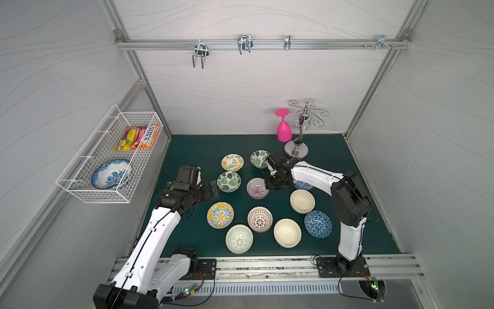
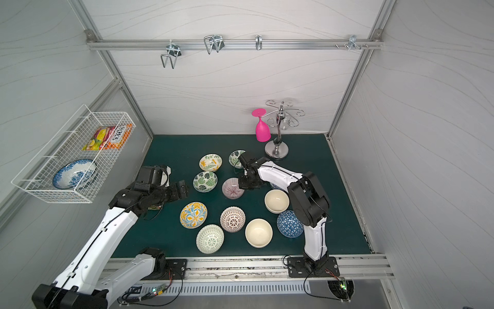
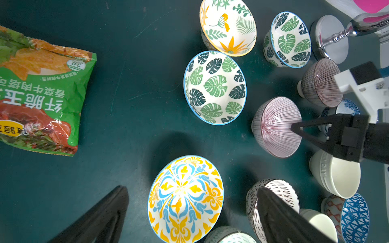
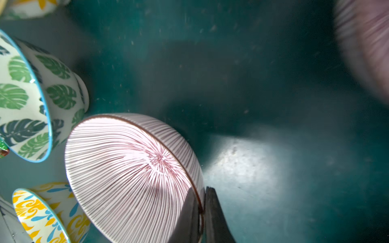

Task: Stack the bowls
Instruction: Pick up the bowl from the center of the board, then place the bowl at the center of the board.

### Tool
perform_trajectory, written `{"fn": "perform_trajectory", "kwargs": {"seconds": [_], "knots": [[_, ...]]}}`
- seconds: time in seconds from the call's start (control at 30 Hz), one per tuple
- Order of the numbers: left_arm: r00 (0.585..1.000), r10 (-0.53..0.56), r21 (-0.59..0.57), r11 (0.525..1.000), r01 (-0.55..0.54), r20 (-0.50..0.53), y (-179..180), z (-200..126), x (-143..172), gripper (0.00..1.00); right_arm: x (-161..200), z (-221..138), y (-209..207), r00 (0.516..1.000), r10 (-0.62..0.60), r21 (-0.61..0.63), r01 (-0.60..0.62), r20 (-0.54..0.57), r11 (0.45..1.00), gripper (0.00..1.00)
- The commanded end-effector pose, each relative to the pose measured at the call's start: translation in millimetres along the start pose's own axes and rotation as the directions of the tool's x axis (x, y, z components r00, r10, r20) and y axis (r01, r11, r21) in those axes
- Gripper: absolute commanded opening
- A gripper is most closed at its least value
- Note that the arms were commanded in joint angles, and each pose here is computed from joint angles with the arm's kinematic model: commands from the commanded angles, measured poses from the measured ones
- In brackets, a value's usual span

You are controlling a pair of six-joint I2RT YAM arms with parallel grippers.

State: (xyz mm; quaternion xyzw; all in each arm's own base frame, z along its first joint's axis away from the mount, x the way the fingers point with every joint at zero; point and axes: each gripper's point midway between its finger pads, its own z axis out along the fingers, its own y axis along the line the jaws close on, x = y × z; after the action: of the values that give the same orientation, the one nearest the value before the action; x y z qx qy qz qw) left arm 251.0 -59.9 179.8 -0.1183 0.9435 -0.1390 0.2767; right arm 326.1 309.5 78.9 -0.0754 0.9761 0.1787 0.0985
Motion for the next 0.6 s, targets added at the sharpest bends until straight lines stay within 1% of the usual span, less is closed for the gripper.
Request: {"fn": "perform_trajectory", "kwargs": {"seconds": [0.0, 0.2, 0.57], "knots": [[0.999, 0.006, 0.003, 1.0, -0.006, 0.041, -1.5, -8.1, -6.3, 1.0, -24.6, -13.9, 6.8, 0.998, -0.032, 0.003, 0.032, 0.051, 0.999, 0.0], [0.999, 0.007, 0.009, 1.0, -0.007, 0.041, -2.1, -7.8, -6.0, 1.0, -44.1, -4.7, 9.3, 0.998, -0.037, 0.032, 0.035, 0.056, 0.999, 0.0], [1.0, 0.004, 0.026, 1.0, -0.005, 0.016, -5.6, -2.7, -3.8, 1.0, -49.6, 24.6, 15.0, 0.998, -0.051, 0.065, 0.049, 0.029, 0.997, 0.0]]}}
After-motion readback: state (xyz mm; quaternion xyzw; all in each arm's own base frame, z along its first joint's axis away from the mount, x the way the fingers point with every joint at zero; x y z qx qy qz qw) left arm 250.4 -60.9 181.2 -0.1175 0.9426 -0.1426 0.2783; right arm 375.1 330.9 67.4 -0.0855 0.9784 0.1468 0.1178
